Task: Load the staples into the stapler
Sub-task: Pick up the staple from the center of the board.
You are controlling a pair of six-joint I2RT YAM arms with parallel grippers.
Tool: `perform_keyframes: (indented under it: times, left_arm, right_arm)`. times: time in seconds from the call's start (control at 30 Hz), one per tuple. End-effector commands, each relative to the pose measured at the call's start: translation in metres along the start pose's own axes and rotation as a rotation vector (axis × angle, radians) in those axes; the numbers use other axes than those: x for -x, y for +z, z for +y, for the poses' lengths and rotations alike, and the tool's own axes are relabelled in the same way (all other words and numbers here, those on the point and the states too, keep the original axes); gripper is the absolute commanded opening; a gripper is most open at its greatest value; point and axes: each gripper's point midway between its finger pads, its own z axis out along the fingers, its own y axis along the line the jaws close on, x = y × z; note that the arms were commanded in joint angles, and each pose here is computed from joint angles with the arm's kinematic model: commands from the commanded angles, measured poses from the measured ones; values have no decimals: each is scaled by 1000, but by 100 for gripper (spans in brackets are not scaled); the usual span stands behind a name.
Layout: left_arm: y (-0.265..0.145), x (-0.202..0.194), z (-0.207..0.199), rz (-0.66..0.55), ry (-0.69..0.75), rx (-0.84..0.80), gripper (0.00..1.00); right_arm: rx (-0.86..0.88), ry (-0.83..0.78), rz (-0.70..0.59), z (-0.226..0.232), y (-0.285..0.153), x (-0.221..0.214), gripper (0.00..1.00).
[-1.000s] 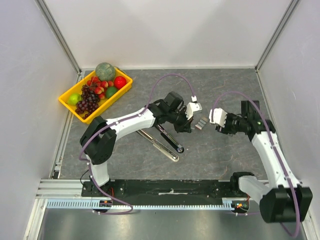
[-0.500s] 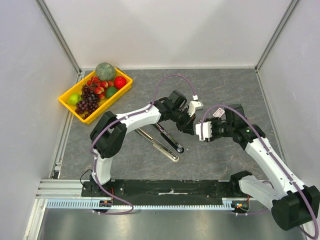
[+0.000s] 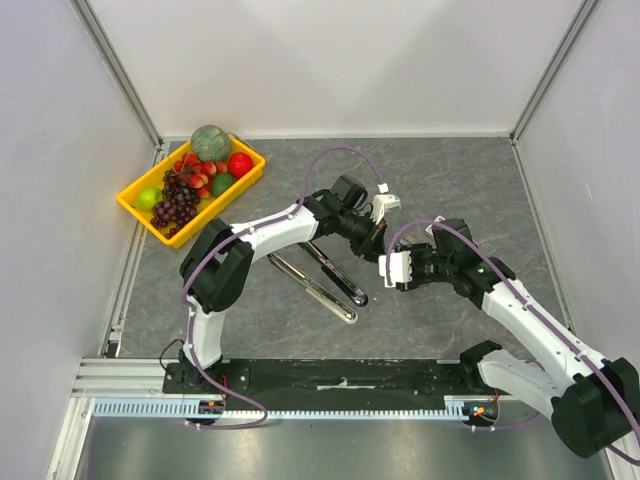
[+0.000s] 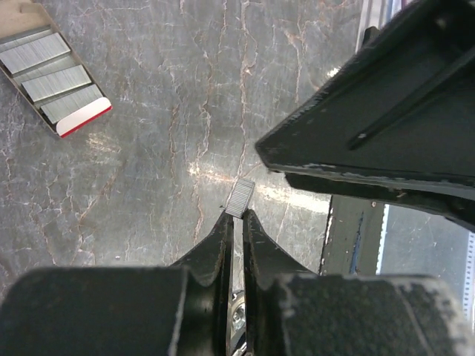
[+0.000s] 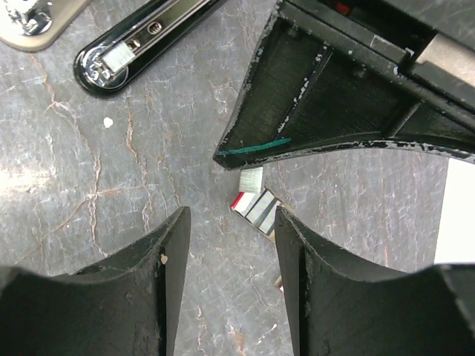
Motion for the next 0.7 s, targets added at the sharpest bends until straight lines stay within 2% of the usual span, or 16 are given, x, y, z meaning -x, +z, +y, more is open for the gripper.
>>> perform_keyframes:
  times: [0.0,0.2,0.43,0.67]
  left_arm:
    - [-5,23,-15,-56,1,-61,2]
    - [-6,24,-16,-62,-6,-69,2]
    - [-7,26,-15,-69,-17,-78,2]
    - [-7,26,-14,-71,-24,-84,2]
  right_arm:
    - [-100,29,-9,-21,5,2,56]
    - [-121,41,2,-22,10,-1,54]
    - [-96,22,-6,-16,13,1,45]
    - [-92,4,-8,-15,14,3,44]
